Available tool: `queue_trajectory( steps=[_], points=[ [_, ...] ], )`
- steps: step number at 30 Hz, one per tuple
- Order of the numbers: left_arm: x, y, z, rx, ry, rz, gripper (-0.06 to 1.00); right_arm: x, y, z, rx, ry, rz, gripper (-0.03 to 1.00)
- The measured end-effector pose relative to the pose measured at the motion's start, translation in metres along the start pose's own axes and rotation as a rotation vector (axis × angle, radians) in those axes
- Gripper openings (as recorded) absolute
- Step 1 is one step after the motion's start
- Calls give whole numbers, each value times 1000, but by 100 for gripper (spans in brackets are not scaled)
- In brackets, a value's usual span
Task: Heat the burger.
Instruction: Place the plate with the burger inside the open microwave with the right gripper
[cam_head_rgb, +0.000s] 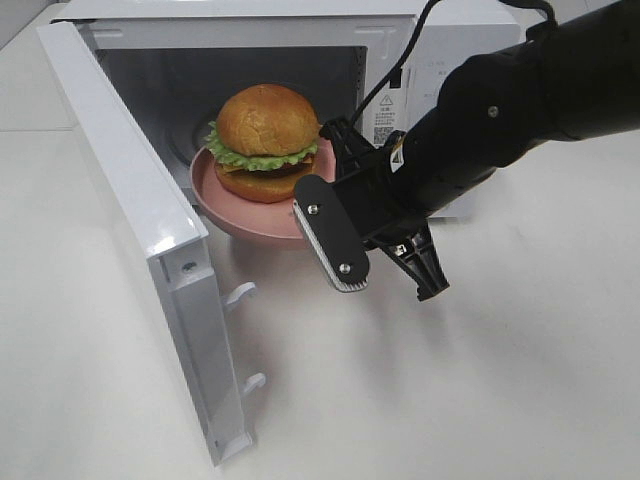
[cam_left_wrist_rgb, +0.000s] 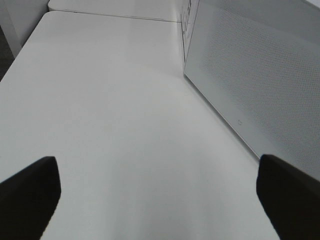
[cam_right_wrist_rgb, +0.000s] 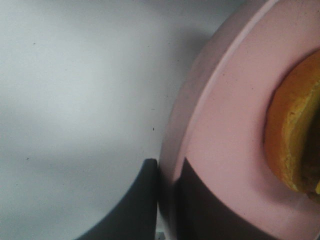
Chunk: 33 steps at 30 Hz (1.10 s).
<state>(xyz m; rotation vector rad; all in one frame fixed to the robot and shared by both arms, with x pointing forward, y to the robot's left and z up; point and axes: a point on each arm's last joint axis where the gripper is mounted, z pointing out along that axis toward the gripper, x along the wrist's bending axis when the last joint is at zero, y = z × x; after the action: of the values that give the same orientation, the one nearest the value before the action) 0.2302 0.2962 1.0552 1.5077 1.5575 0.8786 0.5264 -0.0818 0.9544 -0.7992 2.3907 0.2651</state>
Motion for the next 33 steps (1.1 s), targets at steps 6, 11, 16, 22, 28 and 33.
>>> queue_trajectory(
  steps=[6, 11, 16, 22, 28, 33],
  points=[
    [0, 0, 0, -1, 0, 0, 99, -9, 0, 13, 0, -2, 11, 7],
    [0, 0, 0, -1, 0, 0, 99, -17, 0, 25, 0, -4, 42, 7],
    [0, 0, 0, -1, 0, 0, 99, -28, 0, 35, -1, -19, 73, 7],
    [0, 0, 0, -1, 0, 0, 99, -45, 0, 48, 2, -50, 123, 7],
    [0, 0, 0, -1, 0, 0, 99, -53, -1, 54, 10, -67, 133, 7],
    [0, 0, 0, -1, 0, 0, 99, -66, -2, 64, 18, -88, 151, 7]
  ],
)
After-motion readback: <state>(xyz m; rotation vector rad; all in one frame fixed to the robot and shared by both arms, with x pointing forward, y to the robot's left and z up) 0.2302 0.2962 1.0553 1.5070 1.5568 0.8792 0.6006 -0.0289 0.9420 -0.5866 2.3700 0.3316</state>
